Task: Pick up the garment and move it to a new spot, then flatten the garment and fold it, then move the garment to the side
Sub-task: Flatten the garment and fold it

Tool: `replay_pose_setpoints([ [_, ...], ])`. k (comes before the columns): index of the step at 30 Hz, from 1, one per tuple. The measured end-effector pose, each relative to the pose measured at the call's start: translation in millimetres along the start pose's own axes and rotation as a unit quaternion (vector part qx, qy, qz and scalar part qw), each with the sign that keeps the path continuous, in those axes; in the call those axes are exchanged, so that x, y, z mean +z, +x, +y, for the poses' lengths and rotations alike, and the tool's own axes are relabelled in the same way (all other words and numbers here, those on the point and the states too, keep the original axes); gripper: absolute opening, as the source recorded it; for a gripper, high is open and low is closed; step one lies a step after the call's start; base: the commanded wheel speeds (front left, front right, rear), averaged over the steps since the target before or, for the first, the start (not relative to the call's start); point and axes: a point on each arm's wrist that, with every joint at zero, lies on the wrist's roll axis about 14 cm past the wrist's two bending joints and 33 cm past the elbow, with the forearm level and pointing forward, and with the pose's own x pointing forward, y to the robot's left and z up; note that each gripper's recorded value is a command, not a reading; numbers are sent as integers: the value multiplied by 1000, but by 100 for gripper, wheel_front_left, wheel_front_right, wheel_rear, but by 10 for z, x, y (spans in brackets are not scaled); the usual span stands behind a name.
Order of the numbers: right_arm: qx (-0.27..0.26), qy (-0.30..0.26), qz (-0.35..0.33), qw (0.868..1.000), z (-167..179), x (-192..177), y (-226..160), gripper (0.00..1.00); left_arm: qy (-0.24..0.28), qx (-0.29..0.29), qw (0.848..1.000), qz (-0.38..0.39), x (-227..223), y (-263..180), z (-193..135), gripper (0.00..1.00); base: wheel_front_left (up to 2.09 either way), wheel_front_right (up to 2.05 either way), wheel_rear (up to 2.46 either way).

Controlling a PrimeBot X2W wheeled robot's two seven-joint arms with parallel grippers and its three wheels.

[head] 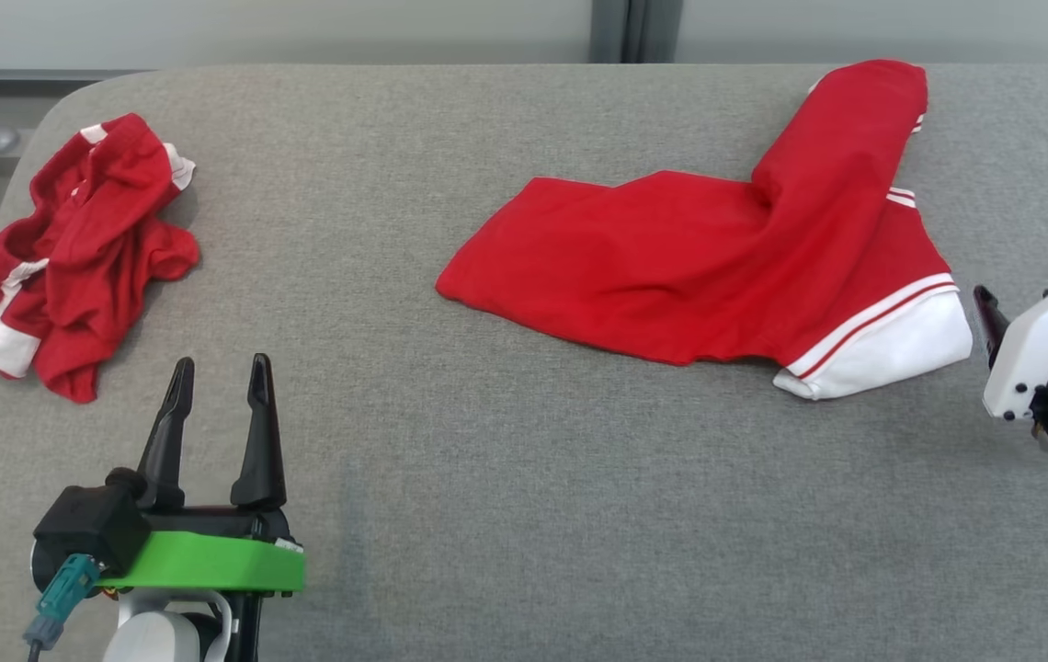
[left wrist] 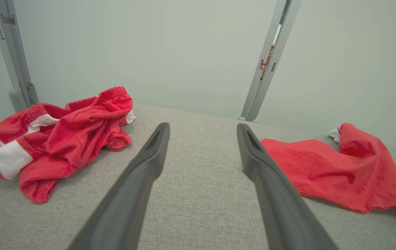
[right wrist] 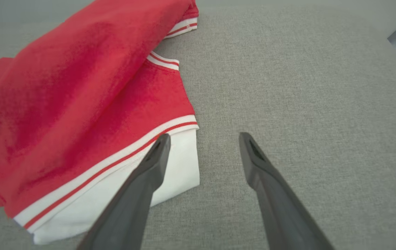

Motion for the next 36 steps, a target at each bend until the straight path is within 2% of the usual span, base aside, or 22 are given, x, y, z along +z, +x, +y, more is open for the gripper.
replay_pose_setpoints([
  [11, -6, 34, 49, 998, 27, -225, 150, 100, 3, -5, 1000, 19, -132, 73, -5, 100, 0, 0, 0],
  [20, -4, 19, 121, 992, 61, -409, 425, 100, 11, 1, 999, 30, -199, 113, 87, 100, 0, 0, 0],
  [22, 3, 15, 141, 990, 108, -461, 465, 92, 11, 6, 999, 31, -203, 109, 116, 100, 0, 0, 0],
  [25, 13, 10, 153, 988, 162, -468, 515, 0, 12, 11, 999, 34, -216, 95, 149, 100, 0, 0, 0],
  [30, 21, 10, 147, 989, 200, -434, 538, 0, 11, 14, 999, 36, -222, 67, 162, 100, 0, 0, 0],
  [36, 47, 4, 34, 998, 376, 99, 478, 0, 11, 16, 1000, 25, -139, 36, 165, 100, 0, 0, 0],
])
